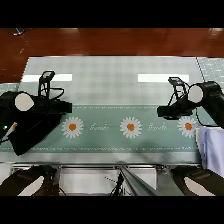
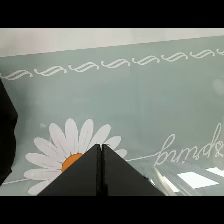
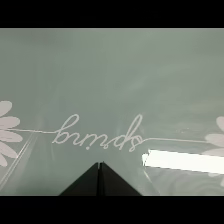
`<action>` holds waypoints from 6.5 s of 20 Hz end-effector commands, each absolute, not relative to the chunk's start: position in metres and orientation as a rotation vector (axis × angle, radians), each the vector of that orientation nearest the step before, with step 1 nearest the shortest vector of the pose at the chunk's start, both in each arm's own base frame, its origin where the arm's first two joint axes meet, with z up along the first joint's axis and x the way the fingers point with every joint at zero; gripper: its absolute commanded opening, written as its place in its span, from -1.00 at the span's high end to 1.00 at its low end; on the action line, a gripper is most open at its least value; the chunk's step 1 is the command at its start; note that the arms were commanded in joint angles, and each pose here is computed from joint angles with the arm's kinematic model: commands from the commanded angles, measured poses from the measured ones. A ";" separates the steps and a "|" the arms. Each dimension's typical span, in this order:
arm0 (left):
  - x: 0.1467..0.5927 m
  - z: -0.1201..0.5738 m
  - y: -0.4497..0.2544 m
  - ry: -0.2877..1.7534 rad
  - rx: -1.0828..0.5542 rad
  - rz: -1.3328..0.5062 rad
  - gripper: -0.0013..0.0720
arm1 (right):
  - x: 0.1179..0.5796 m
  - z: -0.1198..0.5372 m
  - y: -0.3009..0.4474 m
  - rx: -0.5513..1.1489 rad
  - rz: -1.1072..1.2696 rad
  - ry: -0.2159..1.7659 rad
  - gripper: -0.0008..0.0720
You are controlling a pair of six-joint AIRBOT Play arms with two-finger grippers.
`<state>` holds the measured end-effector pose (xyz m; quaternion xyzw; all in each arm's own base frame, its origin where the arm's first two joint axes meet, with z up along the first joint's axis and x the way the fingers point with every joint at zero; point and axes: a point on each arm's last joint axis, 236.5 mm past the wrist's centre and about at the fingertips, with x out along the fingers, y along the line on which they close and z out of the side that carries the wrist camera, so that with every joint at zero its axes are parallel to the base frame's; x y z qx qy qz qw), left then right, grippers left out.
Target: Fold the shirts.
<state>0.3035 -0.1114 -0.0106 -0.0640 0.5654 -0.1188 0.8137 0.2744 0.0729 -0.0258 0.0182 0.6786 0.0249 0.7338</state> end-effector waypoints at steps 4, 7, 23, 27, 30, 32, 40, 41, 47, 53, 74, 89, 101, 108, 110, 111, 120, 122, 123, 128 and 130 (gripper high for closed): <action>0.304 -0.011 -0.111 1.206 -0.137 -0.253 0.87 | 0.274 -0.026 0.073 0.040 0.054 1.493 0.92; 0.304 -0.011 -0.111 1.206 -0.137 -0.253 0.87 | 0.274 -0.026 0.073 0.040 0.054 1.493 0.92; 0.346 0.006 -0.100 1.022 -0.081 -0.218 -0.96 | 0.305 -0.022 0.076 0.060 0.051 1.365 -0.72; 0.339 0.035 -0.039 1.069 0.102 -0.086 -0.96 | 0.278 -0.026 0.063 -0.013 0.038 1.479 -0.71; 0.336 0.076 0.051 0.954 0.081 0.210 -0.96 | 0.276 -0.021 0.062 -0.021 0.046 1.469 -0.71; 0.318 0.082 0.101 0.930 -0.034 0.363 -0.95 | 0.281 -0.015 0.066 0.000 0.057 1.432 -0.71; 0.275 -0.073 0.072 1.223 -0.431 0.296 -0.95 | 0.282 -0.010 0.093 0.086 0.151 1.415 -0.71; 0.273 -0.084 0.071 1.255 -0.459 0.313 -0.94 | 0.282 -0.010 0.094 0.090 0.154 1.415 -0.71; 0.303 -0.063 0.012 1.216 -0.582 0.023 0.88 | 0.287 0.019 0.097 0.098 0.177 1.325 -0.71; 0.371 0.174 -0.052 0.647 -0.521 -0.328 0.88 | 0.300 0.142 0.084 0.148 0.154 0.964 -0.71; 0.253 0.304 -0.311 0.417 -0.373 -1.044 0.88 | 0.232 0.225 0.055 0.229 0.107 0.735 -0.71; 0.249 -0.001 -0.147 1.204 -0.161 -0.477 -0.95 | 0.263 0.077 0.039 0.187 -0.036 1.030 -0.71; 0.174 -0.060 -0.147 1.377 -0.845 -0.454 -0.94 | 0.193 -0.031 0.068 0.723 0.124 1.287 -0.71; 0.209 -0.061 -0.172 1.238 -0.897 -0.597 -0.84 | 0.197 -0.043 0.090 0.647 0.161 1.287 -0.71; 0.219 -0.052 -0.179 1.190 -0.864 -0.672 0.86 | 0.190 -0.051 0.100 0.629 0.193 1.347 -0.71; 0.223 -0.047 -0.181 1.179 -0.855 -0.688 0.88 | 0.185 -0.055 0.107 0.625 0.208 1.382 -0.71; 0.240 -0.019 -0.184 1.127 -0.817 -0.762 0.88 | 0.178 -0.085 0.220 0.695 0.451 1.545 -0.71; 0.239 -0.018 -0.184 1.128 -0.818 -0.766 0.88 | 0.191 -0.092 0.233 0.697 0.455 1.532 -0.71; 0.239 -0.018 -0.184 1.128 -0.819 -0.765 0.88 | 0.198 -0.096 0.237 0.696 0.449 1.536 -0.63; 0.273 0.003 -0.168 1.047 -0.818 -0.710 0.88 | 0.255 -0.046 0.245 0.550 0.614 1.424 0.92; 0.314 0.065 -0.157 0.946 -0.842 -0.712 0.88 | 0.317 0.029 0.213 0.444 0.583 1.280 0.93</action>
